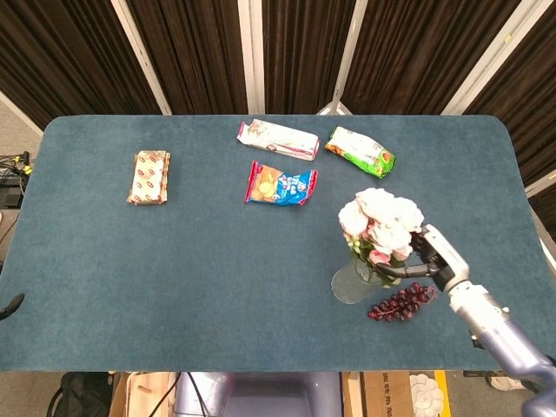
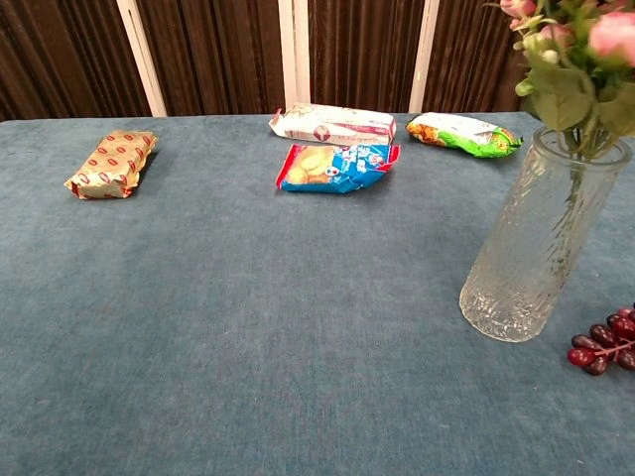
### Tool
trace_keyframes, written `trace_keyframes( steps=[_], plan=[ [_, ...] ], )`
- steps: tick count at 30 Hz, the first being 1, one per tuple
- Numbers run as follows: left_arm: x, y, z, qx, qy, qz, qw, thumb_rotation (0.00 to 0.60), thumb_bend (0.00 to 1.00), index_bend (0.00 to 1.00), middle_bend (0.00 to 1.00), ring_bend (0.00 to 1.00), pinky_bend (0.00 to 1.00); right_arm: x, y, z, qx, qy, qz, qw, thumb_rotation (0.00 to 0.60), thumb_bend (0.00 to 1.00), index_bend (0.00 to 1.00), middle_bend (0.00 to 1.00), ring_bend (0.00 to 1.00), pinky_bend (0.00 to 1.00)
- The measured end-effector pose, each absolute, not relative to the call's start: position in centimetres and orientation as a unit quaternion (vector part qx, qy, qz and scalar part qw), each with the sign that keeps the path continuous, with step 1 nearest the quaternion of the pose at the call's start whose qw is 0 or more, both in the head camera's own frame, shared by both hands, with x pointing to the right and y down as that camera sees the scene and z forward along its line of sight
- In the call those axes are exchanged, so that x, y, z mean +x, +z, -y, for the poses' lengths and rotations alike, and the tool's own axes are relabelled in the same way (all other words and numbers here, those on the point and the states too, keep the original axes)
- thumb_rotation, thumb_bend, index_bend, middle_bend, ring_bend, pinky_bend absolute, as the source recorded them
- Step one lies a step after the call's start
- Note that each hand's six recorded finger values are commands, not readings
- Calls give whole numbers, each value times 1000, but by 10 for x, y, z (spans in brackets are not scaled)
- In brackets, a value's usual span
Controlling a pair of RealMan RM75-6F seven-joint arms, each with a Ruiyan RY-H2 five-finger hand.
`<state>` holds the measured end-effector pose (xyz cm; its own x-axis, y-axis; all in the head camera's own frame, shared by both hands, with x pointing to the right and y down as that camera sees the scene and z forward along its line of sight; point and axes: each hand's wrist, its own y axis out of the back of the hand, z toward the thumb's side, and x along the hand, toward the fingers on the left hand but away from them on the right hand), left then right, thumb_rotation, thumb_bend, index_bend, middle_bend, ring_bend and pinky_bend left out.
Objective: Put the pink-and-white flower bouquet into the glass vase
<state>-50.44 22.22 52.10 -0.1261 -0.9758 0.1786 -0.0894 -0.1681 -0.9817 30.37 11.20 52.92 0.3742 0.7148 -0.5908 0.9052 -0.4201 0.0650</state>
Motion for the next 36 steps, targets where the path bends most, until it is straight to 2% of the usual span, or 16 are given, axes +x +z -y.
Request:
trace_keyframes(
  steps=[13, 17, 23, 28, 33, 36],
  plan=[
    [-503, 521, -223, -525, -556, -506, 399, 600, 154, 88, 27, 0, 23, 385, 494, -118, 799, -263, -515, 164, 600, 125, 123, 59, 35, 0],
    [-505, 520, -222, -522, -558, -507, 399, 600, 154, 88, 27, 0, 23, 417, 476, -115, 800, -261, -526, 125, 600, 125, 125, 59, 65, 0],
    [-506, 518, -224, -519, -561, -504, 403, 600, 154, 89, 26, 0, 22, 462, 465, -110, 769, -312, -557, 22, 600, 125, 153, 59, 87, 0],
    [-505, 517, -225, -520, -560, -503, 402, 600, 154, 89, 26, 0, 22, 478, 462, -115, 723, -387, -556, -136, 600, 125, 153, 59, 87, 0],
    [-505, 517, -225, -524, -560, -502, 401, 600, 154, 89, 27, 0, 22, 483, 460, -142, 659, -470, -515, -284, 600, 125, 153, 60, 87, 0],
    [-506, 516, -225, -524, -559, -503, 400, 600, 154, 89, 27, 0, 21, 475, 466, -166, 636, -503, -478, -337, 600, 125, 153, 60, 87, 0]
  ],
)
